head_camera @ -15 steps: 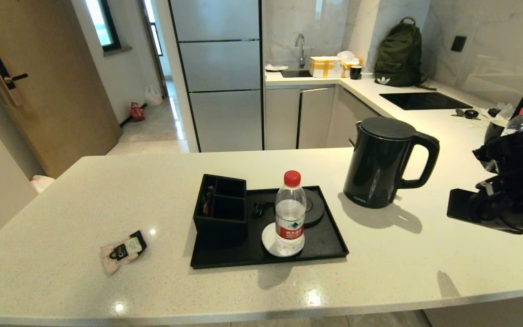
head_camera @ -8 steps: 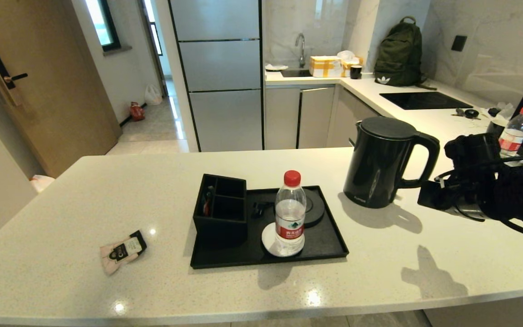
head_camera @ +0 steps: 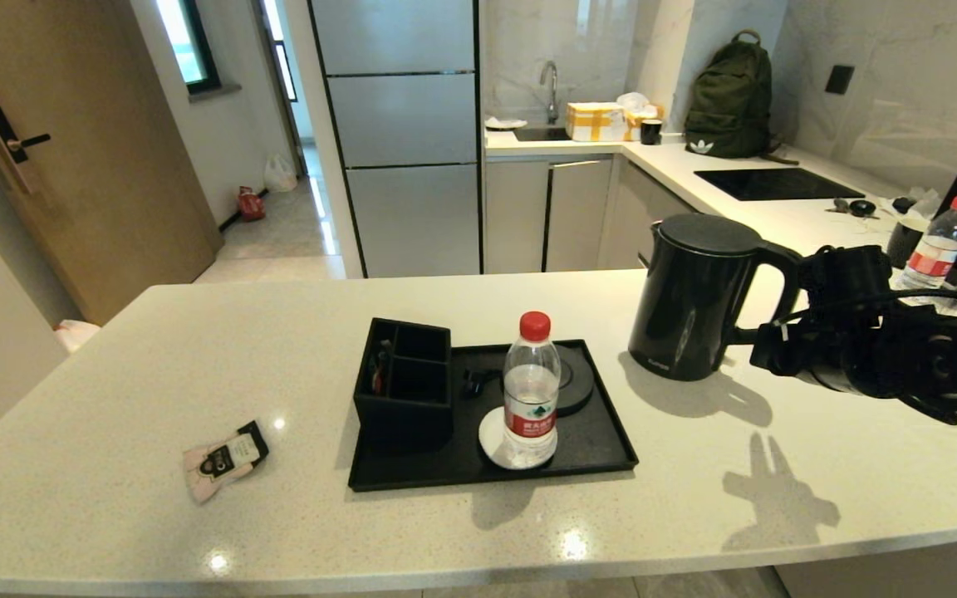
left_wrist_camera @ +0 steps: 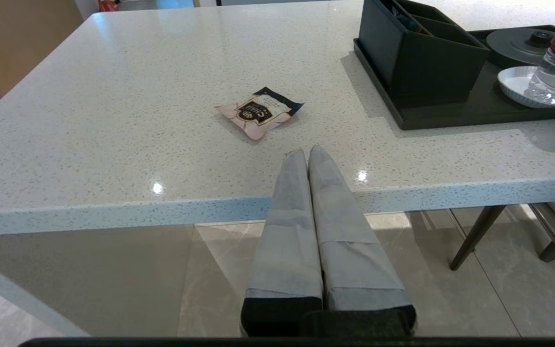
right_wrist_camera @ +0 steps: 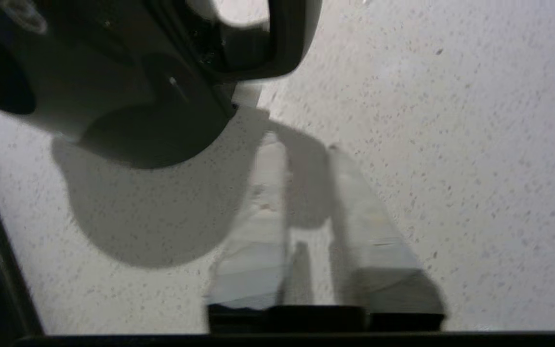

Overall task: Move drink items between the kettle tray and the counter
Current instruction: Return the kettle to its original position

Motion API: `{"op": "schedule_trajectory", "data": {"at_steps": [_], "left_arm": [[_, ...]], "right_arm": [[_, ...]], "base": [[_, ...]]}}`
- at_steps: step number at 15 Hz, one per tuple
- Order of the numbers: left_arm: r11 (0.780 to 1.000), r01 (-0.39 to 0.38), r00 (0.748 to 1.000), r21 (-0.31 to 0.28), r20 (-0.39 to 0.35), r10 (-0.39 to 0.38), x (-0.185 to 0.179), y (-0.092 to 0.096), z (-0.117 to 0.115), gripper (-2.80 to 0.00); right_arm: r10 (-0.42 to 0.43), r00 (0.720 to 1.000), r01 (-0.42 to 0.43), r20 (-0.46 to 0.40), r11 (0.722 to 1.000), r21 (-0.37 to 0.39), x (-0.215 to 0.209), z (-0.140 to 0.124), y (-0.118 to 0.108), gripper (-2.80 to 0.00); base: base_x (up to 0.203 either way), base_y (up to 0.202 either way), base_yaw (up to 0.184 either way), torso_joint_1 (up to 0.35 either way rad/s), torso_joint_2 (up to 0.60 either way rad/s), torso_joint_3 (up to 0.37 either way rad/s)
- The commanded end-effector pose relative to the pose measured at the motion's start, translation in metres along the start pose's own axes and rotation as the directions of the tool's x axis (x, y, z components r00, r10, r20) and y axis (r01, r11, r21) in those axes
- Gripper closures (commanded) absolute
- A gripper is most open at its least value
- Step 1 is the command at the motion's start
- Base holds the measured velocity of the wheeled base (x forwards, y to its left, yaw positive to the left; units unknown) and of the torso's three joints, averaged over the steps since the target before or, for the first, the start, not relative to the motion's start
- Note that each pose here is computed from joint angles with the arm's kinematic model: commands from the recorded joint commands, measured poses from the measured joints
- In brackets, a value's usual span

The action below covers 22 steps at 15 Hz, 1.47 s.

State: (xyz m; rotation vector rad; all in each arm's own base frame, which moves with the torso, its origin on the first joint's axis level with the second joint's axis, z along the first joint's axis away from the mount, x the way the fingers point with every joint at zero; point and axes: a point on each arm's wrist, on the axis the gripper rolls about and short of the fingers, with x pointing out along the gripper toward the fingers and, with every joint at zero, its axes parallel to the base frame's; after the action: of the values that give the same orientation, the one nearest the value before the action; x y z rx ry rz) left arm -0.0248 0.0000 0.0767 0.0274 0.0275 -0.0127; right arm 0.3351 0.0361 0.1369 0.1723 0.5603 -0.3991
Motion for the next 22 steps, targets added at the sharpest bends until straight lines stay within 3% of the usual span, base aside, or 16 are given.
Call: {"op": "schedule_trajectory", "data": {"at_steps": [1, 12, 15, 22], "left_arm": [[1.000, 0.000, 1.000, 0.000, -0.001, 0.000, 0.000, 0.000, 0.000, 0.00], [1.000, 0.000, 1.000, 0.000, -0.001, 0.000, 0.000, 0.000, 0.000, 0.00], [1.000, -0.002, 1.000, 0.000, -0.002, 0.002, 0.000, 0.000, 0.000, 0.00], [1.000, -0.001, 1.000, 0.000, -0.002, 0.001, 0.000, 0.000, 0.000, 0.00]], "right_arm": [[-0.030, 0.999, 0.030, 0.019, 0.999, -0.012, 0.008, 0.002, 0.007, -2.80], [-0.091, 0.991, 0.090, 0.096, 0.996, 0.007, 0.030, 0.005, 0.016, -2.80], [-0.162, 0.961, 0.160, 0.226, 0.987, 0.029, 0.052, 0.021, -0.003, -2.80], [-0.189, 0.952, 0.184, 0.242, 0.982, 0.043, 0.062, 0.029, -0.011, -2.80]], "base": [[0.000, 0.000, 0.000, 0.000, 0.00, 0.000], [0.000, 0.000, 0.000, 0.000, 0.00, 0.000], [0.000, 0.000, 0.000, 0.000, 0.00, 0.000], [0.000, 0.000, 0.000, 0.000, 0.00, 0.000]]}}
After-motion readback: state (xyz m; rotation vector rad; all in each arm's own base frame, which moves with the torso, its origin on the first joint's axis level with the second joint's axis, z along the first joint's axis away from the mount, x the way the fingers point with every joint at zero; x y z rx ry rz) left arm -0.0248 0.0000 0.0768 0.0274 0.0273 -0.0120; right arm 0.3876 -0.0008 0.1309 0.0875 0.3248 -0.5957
